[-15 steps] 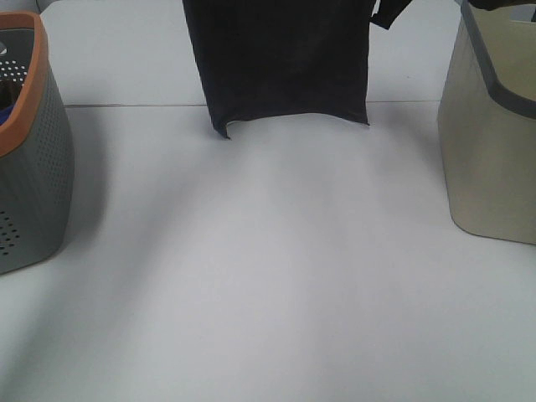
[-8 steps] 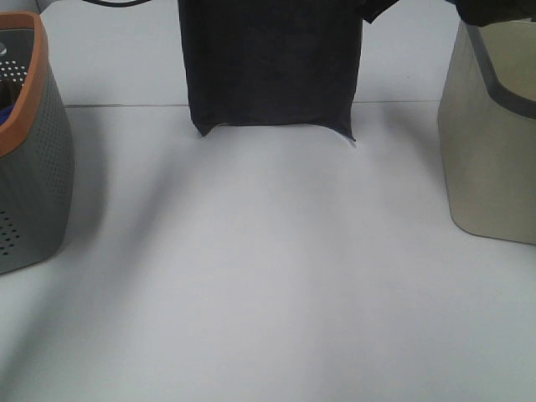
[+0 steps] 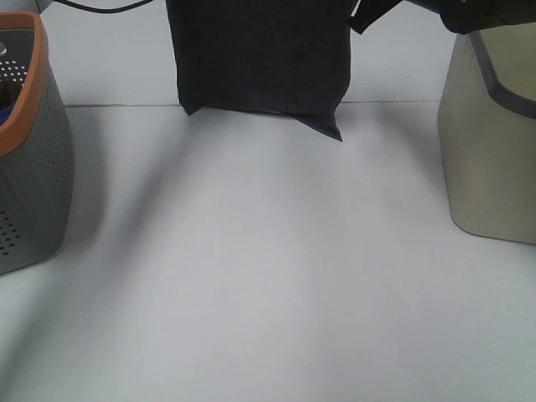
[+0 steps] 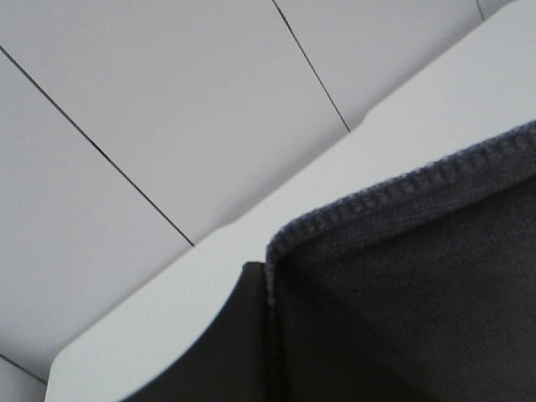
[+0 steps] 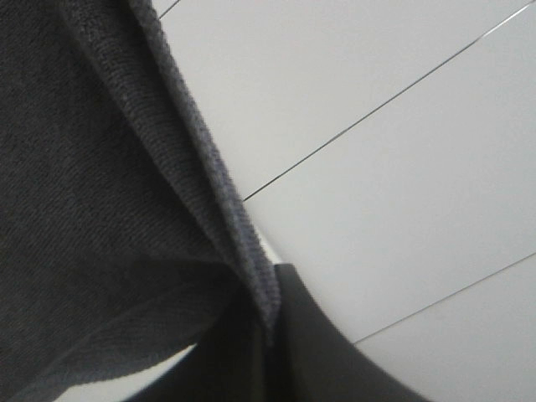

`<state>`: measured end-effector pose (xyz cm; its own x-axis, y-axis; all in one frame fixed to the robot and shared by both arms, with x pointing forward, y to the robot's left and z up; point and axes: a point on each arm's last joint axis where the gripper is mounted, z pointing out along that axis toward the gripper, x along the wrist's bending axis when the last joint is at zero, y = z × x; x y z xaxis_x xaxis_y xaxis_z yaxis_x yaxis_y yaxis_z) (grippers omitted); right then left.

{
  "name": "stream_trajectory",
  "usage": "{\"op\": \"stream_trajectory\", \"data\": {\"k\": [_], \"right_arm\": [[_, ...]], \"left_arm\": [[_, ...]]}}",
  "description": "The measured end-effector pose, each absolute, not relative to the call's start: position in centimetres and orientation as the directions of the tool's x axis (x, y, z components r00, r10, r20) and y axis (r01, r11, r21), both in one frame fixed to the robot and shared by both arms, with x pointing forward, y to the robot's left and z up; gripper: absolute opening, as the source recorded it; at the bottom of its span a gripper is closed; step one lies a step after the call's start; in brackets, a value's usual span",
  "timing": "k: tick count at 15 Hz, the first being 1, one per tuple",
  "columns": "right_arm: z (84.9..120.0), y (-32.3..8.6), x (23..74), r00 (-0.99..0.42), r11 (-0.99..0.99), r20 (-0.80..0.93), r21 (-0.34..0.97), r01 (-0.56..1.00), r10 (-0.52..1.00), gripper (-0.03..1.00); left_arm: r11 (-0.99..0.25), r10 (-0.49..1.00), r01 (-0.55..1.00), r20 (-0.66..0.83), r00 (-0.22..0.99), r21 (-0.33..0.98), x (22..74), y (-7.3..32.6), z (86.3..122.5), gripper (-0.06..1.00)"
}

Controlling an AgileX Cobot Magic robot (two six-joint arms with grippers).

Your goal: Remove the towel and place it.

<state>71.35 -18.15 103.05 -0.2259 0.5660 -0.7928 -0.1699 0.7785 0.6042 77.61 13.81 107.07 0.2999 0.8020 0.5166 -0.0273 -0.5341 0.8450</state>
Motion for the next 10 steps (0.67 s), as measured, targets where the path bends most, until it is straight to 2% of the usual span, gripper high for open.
{"op": "stream_trajectory", "data": {"k": [3, 5, 7, 10], "right_arm": [[101.2, -17.7, 70.8, -0.396, 0.778, -0.715, 0.628, -0.003, 0.575, 0.02], [100.2, -16.5, 69.0, -0.549, 0.768, -0.584, 0.614, 0.183, 0.598, 0.02], [99.4, -15.7, 66.8, -0.663, 0.750, -0.411, 0.549, 0.369, 0.626, 0.02], [98.0, -15.6, 64.0, -0.744, 0.726, -0.138, 0.391, 0.566, 0.654, 0.02]], "left_arm": [[-0.591, 0.780, 0.155, 0.512, 0.359, 0.792, 76.8, 12.9, 105.4, 0.00], [-0.649, 0.750, 0.369, 0.479, 0.455, 0.665, 75.0, 12.0, 103.7, 0.00], [-0.665, 0.736, 0.551, 0.320, 0.596, 0.504, 72.7, 11.5, 101.7, 0.00], [-0.683, 0.717, 0.649, 0.142, 0.682, 0.334, 70.4, 11.4, 100.5, 0.00]]}}
